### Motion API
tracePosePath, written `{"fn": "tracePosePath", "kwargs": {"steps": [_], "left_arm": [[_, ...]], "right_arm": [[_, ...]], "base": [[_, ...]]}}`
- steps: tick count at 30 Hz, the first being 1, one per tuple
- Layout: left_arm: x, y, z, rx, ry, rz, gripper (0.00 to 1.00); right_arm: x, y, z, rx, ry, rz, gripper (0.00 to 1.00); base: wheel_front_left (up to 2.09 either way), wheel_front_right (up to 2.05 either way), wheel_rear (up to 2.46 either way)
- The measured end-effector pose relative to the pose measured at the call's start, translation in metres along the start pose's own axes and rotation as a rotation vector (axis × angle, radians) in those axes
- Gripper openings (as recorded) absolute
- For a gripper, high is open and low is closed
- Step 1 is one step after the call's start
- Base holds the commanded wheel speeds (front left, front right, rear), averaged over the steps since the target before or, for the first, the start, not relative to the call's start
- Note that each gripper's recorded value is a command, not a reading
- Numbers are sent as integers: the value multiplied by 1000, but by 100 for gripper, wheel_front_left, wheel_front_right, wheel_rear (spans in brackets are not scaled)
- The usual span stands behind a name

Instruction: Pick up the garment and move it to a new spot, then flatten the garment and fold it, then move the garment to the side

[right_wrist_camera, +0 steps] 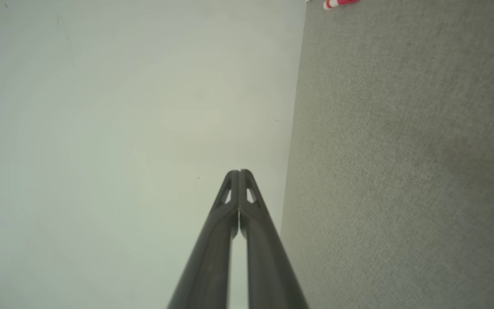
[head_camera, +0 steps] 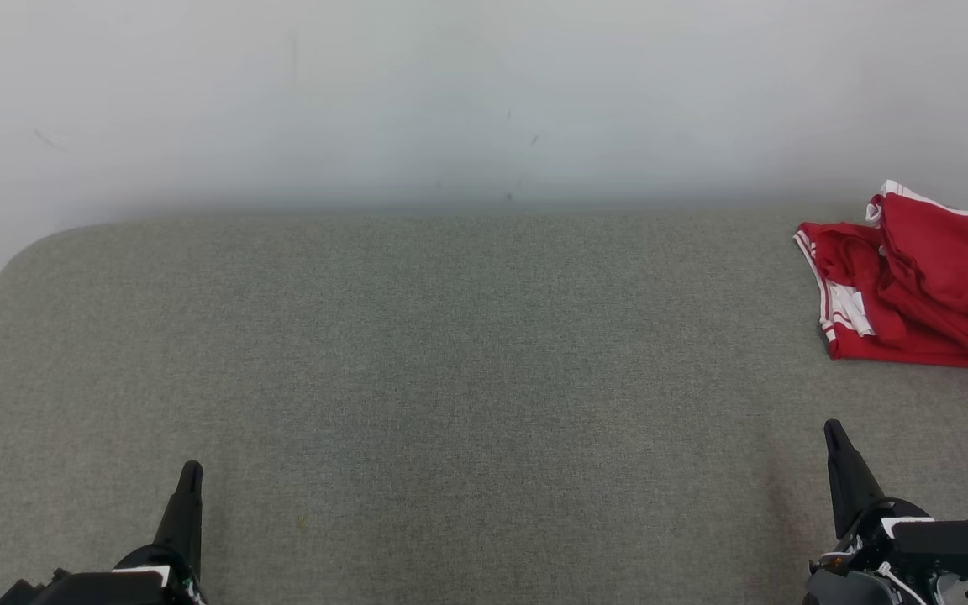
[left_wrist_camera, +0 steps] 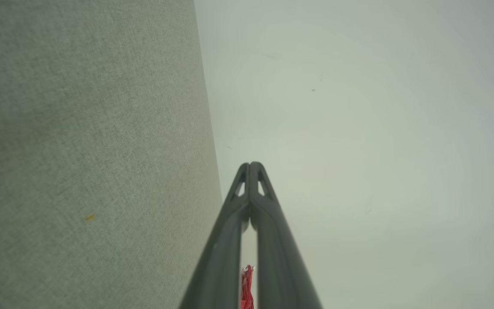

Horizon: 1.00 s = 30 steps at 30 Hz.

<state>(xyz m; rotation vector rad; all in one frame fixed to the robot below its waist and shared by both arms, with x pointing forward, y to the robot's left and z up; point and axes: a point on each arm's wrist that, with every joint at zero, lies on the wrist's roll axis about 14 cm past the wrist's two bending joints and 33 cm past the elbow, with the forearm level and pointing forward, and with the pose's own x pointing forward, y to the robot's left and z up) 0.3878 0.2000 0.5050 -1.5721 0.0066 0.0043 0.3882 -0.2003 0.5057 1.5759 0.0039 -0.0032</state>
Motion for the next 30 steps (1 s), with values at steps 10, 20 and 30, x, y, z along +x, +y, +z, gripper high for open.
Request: {"fn": "tracePosePath", "kwargs": {"steps": [10, 20, 30], "left_arm": [[0, 0, 0, 0, 0, 0, 0], [0, 0, 0, 0, -1, 0, 0], [0, 0, 0, 0, -1, 0, 0]], "right_arm": [[0, 0, 0, 0, 0, 1, 0], [0, 0, 0, 0, -1, 0, 0], [0, 0, 0, 0, -1, 0, 0]], "base": [[0, 0, 0], [0, 0, 0], [0, 0, 0]]}}
